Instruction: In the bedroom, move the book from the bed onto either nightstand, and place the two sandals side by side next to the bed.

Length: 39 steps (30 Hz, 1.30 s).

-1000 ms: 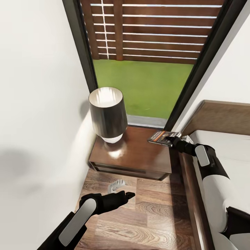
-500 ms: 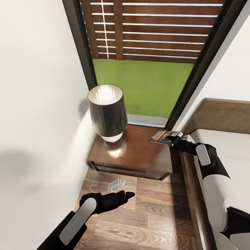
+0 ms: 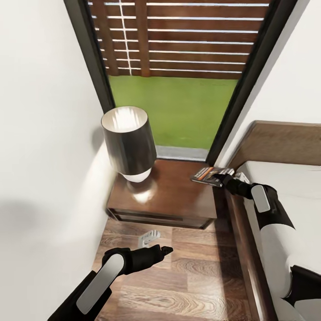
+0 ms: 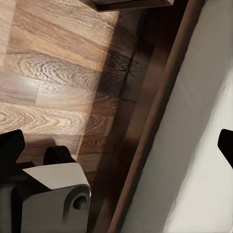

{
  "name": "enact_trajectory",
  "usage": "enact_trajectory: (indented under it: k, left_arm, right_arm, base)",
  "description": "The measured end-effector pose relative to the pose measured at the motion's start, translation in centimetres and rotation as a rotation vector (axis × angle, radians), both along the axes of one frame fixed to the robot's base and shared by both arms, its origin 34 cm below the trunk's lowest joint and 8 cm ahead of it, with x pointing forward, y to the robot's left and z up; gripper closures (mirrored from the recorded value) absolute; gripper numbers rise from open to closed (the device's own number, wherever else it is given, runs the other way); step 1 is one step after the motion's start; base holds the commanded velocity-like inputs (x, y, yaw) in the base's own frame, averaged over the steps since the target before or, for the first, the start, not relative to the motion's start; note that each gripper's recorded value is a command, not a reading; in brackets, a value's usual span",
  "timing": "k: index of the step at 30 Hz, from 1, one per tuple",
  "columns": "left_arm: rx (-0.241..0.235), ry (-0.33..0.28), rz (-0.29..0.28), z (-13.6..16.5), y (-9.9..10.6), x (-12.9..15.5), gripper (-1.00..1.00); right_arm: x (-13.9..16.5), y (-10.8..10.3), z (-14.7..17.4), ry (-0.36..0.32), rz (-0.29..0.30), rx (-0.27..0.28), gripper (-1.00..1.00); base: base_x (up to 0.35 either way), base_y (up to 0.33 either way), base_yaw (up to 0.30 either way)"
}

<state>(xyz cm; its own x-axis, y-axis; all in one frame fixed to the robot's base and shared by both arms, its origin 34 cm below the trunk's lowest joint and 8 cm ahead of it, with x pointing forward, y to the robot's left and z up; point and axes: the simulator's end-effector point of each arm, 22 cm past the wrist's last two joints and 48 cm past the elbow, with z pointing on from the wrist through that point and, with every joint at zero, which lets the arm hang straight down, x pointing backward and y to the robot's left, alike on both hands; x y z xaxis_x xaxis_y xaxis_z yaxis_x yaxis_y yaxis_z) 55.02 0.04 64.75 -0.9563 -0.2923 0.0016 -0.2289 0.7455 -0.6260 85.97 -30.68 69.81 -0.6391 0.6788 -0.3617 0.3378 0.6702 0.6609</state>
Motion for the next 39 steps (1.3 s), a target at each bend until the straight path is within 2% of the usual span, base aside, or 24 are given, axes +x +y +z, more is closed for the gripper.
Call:
enact_trajectory:
  k: [13,27,30,35,39]
  left_arm:
    - [0.0,-0.001,0.0,-2.1,0.0,0.0,-1.0]
    - [-0.002,-0.002,0.0,-4.4,-0.1,-0.1,-1.0]
    - [-0.002,-0.002,0.0,-4.9,-0.1,-0.1,-1.0]
    - [-0.002,-0.002,0.0,-5.8,-0.1,-0.1,-1.0]
    - [-0.002,-0.003,0.0,-6.5,-0.1,-0.2,-1.0]
  right_arm:
    - [0.1,0.9,-2.2,-0.002,0.0,0.012,1.0]
    - [1.5,1.5,-5.3,-0.035,-0.062,0.009,1.0]
    - [1.7,2.0,-6.2,-0.038,-0.076,0.017,1.0]
    - [1.8,4.7,-7.5,-0.04,-0.084,0.049,1.0]
    - [1.8,5.6,-8.3,-0.039,-0.084,0.053,1.0]
  base:
    - [0.0,0.0,-0.054]
    - [0.0,0.0,-0.007]
    - [0.0,0.0,-0.002]
    - [0.0,0.0,-0.001]
    - [0.0,0.0,0.0]
